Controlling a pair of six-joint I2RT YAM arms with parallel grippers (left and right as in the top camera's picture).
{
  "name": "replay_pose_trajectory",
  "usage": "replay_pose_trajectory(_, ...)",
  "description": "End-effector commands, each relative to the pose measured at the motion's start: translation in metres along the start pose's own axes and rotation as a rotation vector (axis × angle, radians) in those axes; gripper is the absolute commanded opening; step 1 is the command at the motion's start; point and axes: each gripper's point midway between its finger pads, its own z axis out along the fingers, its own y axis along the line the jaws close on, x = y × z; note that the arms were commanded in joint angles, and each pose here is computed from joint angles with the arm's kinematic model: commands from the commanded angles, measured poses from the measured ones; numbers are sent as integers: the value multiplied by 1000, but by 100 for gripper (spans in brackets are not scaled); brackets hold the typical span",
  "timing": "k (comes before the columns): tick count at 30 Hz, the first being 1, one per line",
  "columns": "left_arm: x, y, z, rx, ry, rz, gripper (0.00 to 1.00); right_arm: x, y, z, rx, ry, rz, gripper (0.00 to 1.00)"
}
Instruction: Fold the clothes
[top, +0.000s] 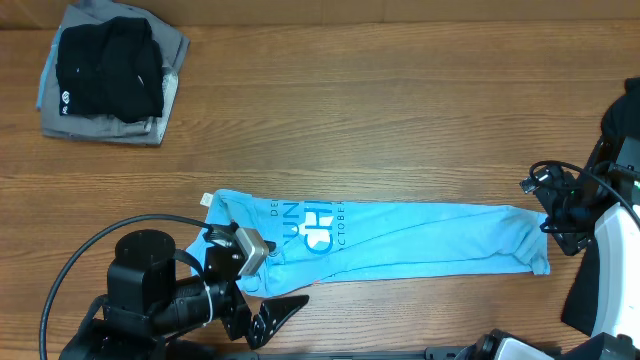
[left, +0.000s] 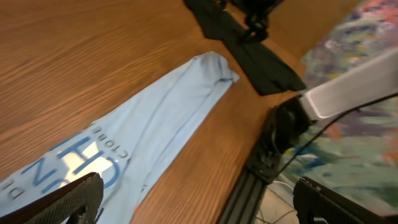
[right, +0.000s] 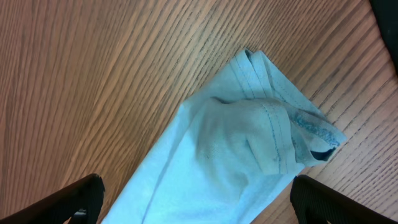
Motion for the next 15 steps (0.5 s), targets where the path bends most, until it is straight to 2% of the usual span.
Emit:
replay_pose_trajectory(1, -5, -26, -3, 146, -34, 88, 100, 1, 1, 1, -3, 3, -9, 100)
replay_pose_trajectory(7, -19, -59, -12, 340, -110, 189, 100, 0, 2, 1, -6, -2, -9, 100)
replay_pose_trajectory(15, -23, -62, -14, 357, -126, 212, 100, -1, 3, 1, -10, -7, -10, 100)
